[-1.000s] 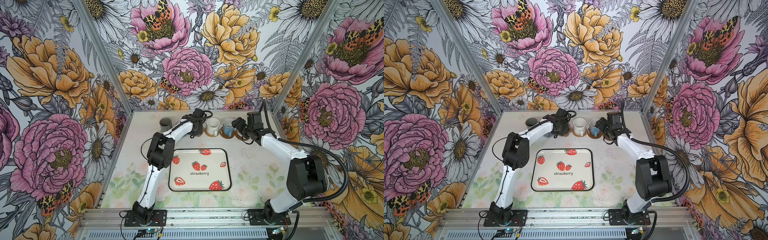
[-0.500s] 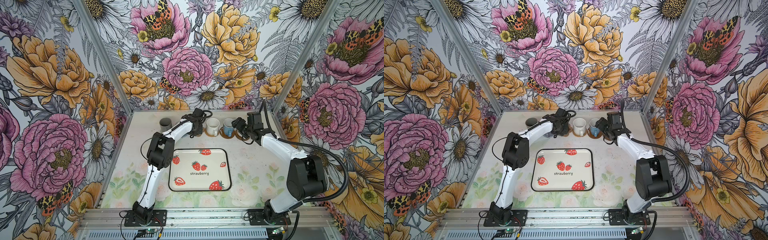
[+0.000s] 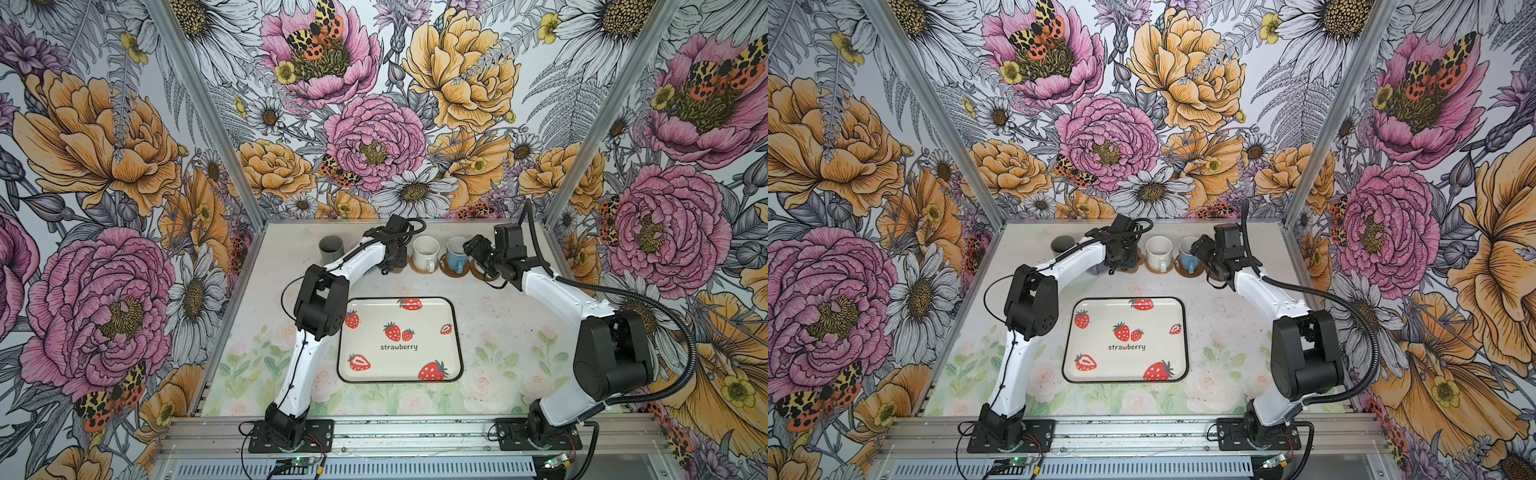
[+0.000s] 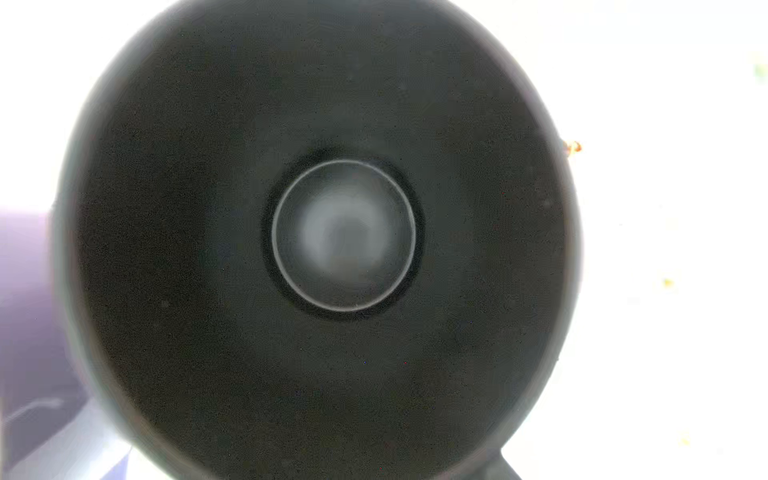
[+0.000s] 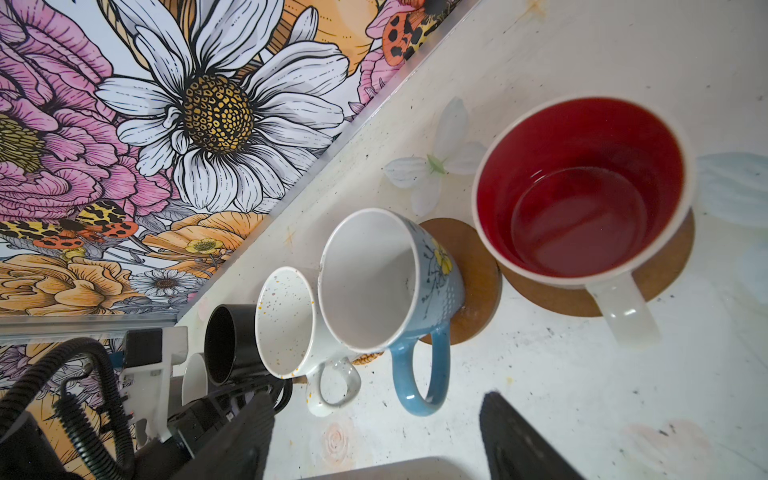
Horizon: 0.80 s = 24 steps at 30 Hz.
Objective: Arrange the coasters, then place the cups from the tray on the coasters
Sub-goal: 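Lower the black mug onto the cork coaster beside the purple mug, then open and raise the left gripper away from the black mug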
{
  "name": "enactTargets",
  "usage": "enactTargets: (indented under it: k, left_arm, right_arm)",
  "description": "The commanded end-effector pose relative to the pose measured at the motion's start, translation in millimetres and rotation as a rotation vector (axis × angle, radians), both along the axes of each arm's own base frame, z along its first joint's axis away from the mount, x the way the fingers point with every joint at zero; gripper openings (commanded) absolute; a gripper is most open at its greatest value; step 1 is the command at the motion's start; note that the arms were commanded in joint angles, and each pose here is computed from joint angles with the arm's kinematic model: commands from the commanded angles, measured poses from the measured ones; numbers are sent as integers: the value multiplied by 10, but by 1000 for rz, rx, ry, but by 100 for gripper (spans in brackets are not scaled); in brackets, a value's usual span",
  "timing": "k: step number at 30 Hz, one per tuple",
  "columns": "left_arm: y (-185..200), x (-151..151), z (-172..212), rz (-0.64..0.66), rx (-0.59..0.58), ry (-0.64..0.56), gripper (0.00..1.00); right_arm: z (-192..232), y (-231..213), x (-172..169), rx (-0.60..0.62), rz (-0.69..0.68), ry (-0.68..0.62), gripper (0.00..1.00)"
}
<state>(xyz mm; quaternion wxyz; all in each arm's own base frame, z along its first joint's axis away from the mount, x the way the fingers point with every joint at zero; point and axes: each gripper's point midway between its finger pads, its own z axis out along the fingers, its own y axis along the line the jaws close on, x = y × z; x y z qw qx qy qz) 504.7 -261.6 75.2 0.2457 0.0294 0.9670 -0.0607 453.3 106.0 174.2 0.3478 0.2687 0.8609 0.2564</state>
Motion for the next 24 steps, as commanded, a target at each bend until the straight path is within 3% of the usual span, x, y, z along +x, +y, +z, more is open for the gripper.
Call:
enactTargets:
  k: [1,10,24]
  left_arm:
    - [-36,69,229,-1,-42,-48,50]
    - [-43,-38,460,-25,-73,-64,60]
    - [-51,-415,1336,-100,-60,-233,72]
  right_arm:
    - [88,-3,86,2,10,-25,80]
    - [128,-9,68,3,7,-33,80]
    - [247,-32,-35,-5,1,-63,84]
